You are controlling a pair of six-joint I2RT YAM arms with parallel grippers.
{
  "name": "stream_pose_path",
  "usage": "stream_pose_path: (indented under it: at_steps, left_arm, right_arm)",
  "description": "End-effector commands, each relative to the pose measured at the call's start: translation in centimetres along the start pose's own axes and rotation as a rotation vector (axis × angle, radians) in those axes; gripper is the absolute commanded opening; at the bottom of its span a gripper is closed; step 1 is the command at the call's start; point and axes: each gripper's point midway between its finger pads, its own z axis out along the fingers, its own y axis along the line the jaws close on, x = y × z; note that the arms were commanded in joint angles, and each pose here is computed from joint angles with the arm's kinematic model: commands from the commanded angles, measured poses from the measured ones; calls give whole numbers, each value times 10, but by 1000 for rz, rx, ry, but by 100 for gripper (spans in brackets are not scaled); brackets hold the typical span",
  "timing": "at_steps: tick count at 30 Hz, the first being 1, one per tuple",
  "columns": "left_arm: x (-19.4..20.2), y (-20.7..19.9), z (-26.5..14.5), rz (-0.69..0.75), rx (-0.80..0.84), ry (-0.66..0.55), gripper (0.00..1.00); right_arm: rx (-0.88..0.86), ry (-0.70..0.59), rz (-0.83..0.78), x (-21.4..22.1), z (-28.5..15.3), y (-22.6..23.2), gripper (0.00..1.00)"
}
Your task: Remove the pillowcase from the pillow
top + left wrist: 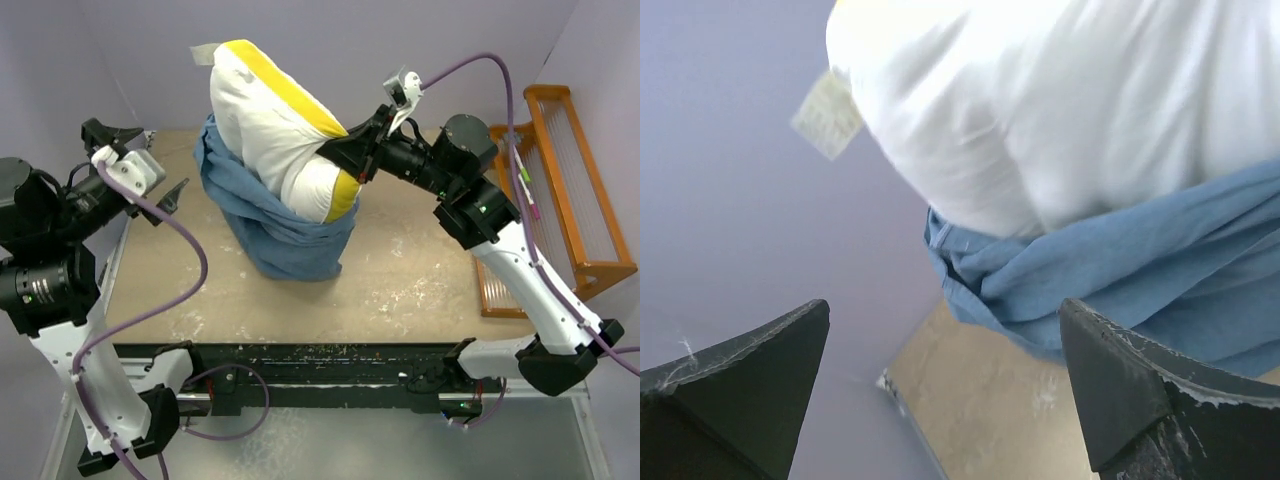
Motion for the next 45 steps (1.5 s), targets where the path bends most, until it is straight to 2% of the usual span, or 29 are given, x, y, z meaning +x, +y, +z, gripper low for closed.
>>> stream_pose_path:
  at_steps: [1,4,8,12,17,24,27,34,39,41,42,45]
  left_arm:
    - [-9,-19,9,-86,141,-79,100]
    - [-9,-7,19,-122,146,-94,99]
    - [14,4,40,-219,198,-49,99]
    - [26,-11,46,-248,312,-55,99]
    - [50,-23,51,-290,375,-20,99]
    - [31,-60,53,-443,559,-142,99]
    - [44,-75,71,-454,578,-107,99]
    - [69,-80,100,-496,590,-62,99]
    - [69,-85,104,-494,614,-98,94]
    - [73,-79,105,-446,568,-79,95]
    - [80,-76,104,-414,540,-51,99]
    - [110,-70,102,-340,487,49,99]
  right_arm:
    - [-262,-230,-149,-85,-16,62,0]
    - [-333,-169,-162,-73,-15,71,0]
    - [-389,-108,-210,-59,-19,77,0]
    - [-407,-46,-261,-41,-25,76,0]
    - [-383,-6,-338,-36,-32,72,0]
    - [-418,82,-330,-15,-23,70,0]
    - [-446,98,-326,-8,-22,76,0]
    - [-452,177,-339,13,-20,76,0]
    - [-443,206,-350,21,-19,70,0]
    - [-438,217,-362,22,-19,69,0]
    - [-437,220,-364,22,-20,69,0]
    - [-442,210,-375,18,-23,71,0]
